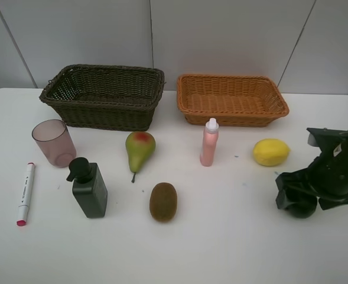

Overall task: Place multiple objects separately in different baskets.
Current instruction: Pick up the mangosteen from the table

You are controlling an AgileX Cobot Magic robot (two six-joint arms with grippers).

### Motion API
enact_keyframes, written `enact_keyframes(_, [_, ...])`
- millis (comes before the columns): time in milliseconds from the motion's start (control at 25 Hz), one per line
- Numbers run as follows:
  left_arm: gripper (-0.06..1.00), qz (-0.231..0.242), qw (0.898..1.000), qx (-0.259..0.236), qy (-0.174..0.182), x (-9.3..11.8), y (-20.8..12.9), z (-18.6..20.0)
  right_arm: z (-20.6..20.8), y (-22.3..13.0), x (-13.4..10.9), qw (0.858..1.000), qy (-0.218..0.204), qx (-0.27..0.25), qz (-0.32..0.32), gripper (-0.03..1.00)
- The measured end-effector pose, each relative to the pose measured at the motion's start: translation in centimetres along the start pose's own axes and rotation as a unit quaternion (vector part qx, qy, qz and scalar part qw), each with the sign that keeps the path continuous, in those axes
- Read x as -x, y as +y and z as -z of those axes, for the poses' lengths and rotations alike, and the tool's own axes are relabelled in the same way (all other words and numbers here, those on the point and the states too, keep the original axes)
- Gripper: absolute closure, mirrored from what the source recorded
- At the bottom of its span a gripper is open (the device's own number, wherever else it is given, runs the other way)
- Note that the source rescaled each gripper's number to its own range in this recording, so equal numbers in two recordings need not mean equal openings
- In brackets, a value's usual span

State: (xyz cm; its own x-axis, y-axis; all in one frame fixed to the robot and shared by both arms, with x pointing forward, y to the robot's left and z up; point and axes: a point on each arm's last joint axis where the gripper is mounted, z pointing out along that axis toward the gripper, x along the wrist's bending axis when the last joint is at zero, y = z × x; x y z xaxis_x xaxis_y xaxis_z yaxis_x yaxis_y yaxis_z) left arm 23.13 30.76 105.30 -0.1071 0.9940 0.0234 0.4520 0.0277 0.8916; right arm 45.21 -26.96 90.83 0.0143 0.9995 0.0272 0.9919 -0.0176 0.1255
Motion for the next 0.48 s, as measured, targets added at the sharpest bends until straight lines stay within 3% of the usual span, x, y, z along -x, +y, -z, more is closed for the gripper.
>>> enact_keyframes(320, [0.05,0.000,1.000,0.000,0.000,0.0,0.0,0.0,-1.1,0.3,0.0,1.000,0.000,-0.001,0.000,0.15])
enact_keyframes(400, [0.05,0.000,1.000,0.000,0.000,0.0,0.0,0.0,-1.3,0.3,0.0,1.000,-0.001,-0.004,0.000,0.23])
enact_keyframes(480, [0.05,0.000,1.000,0.000,0.000,0.0,0.0,0.0,-1.4,0.3,0.0,1.000,-0.001,-0.006,0.000,0.37])
